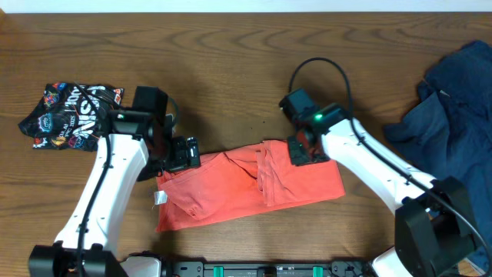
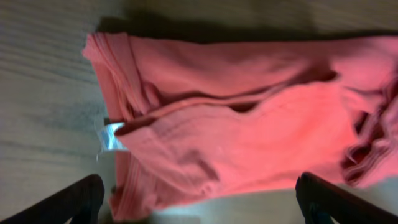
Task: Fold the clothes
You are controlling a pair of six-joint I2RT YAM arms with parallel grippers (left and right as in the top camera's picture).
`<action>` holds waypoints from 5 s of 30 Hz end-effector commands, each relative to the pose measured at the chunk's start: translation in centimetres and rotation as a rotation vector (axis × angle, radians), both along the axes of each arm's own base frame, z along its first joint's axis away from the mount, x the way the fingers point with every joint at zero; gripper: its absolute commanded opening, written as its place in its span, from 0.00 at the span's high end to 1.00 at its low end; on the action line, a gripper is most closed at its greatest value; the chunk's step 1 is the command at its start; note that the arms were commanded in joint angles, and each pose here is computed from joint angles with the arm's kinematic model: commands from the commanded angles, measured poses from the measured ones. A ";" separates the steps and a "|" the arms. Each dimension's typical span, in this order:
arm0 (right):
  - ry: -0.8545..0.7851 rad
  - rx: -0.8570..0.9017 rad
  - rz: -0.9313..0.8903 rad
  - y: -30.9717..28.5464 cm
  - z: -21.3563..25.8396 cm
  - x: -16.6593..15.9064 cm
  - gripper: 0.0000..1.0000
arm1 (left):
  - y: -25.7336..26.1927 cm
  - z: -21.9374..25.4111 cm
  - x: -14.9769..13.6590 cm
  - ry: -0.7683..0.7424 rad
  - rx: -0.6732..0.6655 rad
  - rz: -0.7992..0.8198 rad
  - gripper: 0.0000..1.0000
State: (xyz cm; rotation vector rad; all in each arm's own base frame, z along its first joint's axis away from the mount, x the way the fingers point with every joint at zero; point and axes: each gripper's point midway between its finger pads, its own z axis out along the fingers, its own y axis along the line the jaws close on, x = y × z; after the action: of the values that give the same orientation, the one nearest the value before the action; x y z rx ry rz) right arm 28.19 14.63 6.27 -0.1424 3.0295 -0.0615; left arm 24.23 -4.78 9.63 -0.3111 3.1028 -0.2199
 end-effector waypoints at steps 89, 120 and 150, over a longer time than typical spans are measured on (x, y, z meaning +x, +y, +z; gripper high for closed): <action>-0.050 0.005 -0.262 -10.3 1.8 3.9 0.64 | 12.5 -0.8 11.6 0.042 0.096 0.188 0.94; -0.014 0.010 -0.271 -11.4 1.7 3.3 0.62 | -17.2 2.4 4.5 0.043 -0.020 -0.318 0.94; -0.010 0.526 0.371 8.0 3.5 0.5 0.58 | -4.8 3.0 15.5 -0.152 -0.011 -0.034 0.32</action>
State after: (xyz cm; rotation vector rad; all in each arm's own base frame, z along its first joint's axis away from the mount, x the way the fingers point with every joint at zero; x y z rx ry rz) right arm 28.61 22.12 10.13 -0.7207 2.7811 0.8621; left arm 39.81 -10.61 14.84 -0.2201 2.9037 -0.2915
